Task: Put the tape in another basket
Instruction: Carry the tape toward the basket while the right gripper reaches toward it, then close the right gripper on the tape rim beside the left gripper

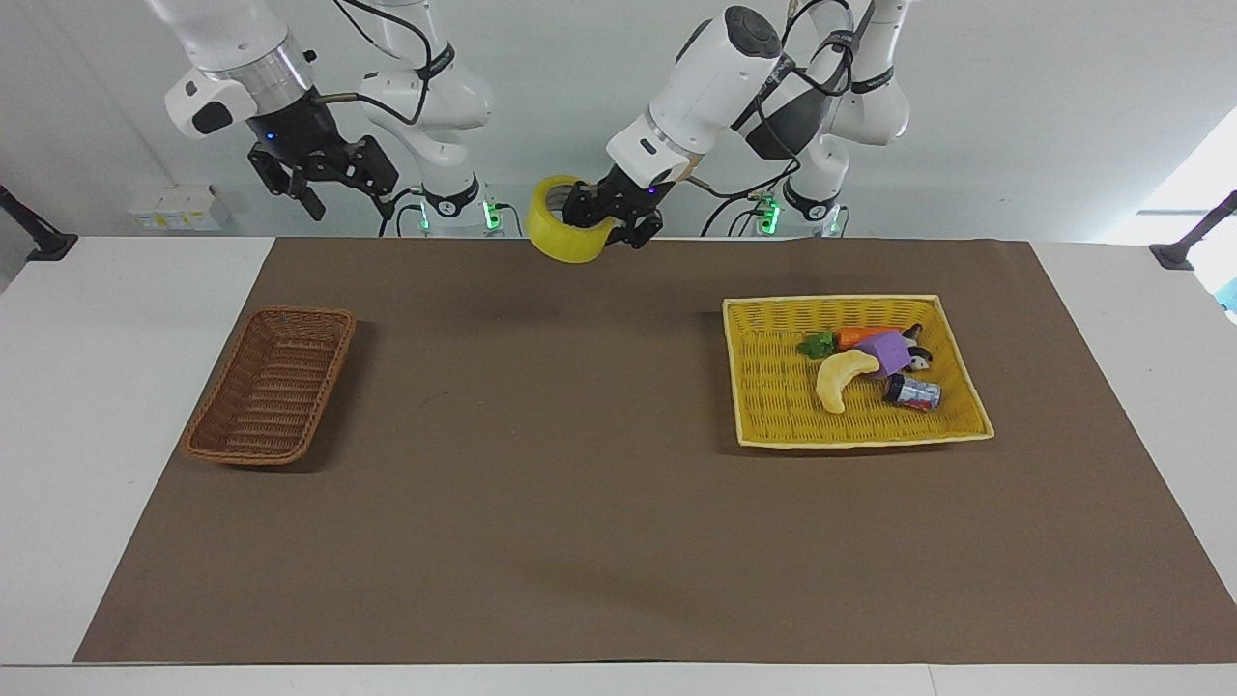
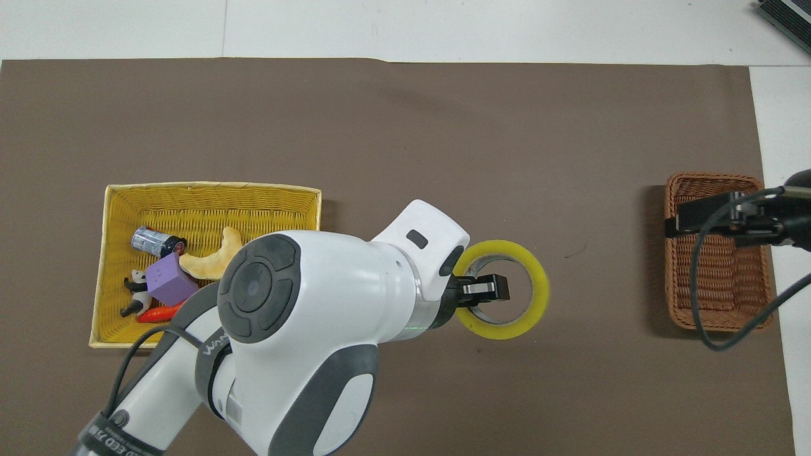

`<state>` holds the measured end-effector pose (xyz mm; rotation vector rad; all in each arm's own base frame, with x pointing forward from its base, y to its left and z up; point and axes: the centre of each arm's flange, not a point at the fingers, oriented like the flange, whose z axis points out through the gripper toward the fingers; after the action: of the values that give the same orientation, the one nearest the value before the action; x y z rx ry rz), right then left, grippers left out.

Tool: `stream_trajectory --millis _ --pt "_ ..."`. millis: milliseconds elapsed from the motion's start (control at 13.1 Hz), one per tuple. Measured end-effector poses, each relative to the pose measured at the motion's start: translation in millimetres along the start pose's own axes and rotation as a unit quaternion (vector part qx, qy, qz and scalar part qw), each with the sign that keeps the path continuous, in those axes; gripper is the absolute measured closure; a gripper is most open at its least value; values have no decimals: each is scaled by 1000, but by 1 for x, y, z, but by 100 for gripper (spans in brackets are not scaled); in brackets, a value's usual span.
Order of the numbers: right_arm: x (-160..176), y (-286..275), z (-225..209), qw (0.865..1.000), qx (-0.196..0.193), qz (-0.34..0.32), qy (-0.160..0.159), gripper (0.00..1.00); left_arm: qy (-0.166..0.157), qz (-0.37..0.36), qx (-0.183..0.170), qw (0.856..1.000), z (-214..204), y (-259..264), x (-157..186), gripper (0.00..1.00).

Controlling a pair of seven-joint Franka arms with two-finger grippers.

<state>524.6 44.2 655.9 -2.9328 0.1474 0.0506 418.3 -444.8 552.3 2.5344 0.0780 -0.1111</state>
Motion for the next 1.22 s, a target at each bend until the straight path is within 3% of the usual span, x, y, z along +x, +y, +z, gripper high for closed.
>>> stream_trajectory --millis 229,458,839,1220 --pt "-2 -17 10 998 64 -15 -18 0 -6 -3 -15 1000 30 8 -8 87" --pt "-3 -26 25 992 119 -21 -43 0 9 -1 -28 1000 55 15 -9 87" --pt "-14 -18 68 980 160 -81 -82 0 37 1 -62 997 54 28 -13 87" --pt "-19 -13 71 976 171 -110 -79 0 47 2 -71 996 54 32 -13 87"
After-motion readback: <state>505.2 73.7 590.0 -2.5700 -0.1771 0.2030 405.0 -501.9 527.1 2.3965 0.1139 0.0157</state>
